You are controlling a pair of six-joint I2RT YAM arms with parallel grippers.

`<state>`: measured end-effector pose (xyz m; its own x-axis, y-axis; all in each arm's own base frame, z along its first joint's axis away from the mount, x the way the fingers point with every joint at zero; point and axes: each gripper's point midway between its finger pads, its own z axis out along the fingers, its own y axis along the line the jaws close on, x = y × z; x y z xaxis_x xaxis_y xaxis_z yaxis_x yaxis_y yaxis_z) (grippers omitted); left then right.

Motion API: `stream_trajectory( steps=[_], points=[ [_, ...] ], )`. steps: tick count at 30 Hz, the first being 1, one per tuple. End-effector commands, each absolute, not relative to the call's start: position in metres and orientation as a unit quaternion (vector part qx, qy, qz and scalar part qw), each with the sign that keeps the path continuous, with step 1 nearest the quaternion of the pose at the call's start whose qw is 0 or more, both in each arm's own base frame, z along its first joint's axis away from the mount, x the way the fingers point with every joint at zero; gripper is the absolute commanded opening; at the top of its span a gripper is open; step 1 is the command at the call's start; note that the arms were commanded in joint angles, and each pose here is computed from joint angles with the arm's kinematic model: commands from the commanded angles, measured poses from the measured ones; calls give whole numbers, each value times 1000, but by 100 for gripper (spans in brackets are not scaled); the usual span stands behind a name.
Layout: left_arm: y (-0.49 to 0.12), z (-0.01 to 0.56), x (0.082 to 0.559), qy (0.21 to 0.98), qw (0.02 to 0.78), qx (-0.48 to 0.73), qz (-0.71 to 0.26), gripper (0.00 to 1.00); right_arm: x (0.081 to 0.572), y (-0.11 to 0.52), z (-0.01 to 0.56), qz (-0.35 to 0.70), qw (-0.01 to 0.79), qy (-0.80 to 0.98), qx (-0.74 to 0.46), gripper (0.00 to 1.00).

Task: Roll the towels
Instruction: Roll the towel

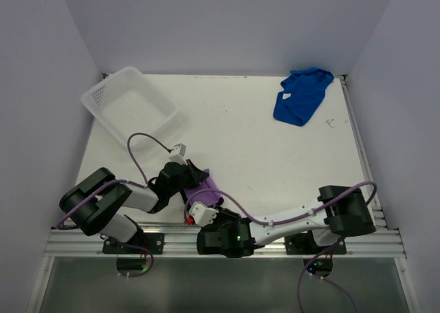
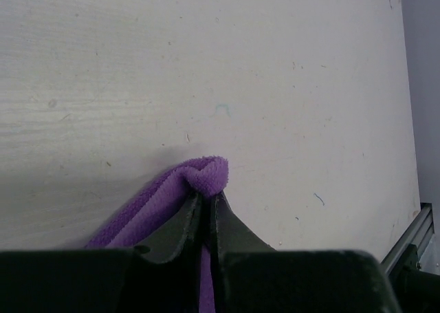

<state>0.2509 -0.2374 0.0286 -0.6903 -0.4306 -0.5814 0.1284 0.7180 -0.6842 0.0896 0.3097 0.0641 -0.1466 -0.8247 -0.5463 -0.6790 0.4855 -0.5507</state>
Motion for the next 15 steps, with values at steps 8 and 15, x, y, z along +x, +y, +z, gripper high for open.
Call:
stream_trajectory(
  steps=[8, 15],
  points=[
    [-228, 35, 256, 829, 418, -89, -360, 0, 116, 315, 109, 181, 420, 835, -306, 37],
    [-221, 33, 250, 829, 421, -93, -357, 0, 155, 318, 119, 347, 367, 848, -162, 33]
  ],
)
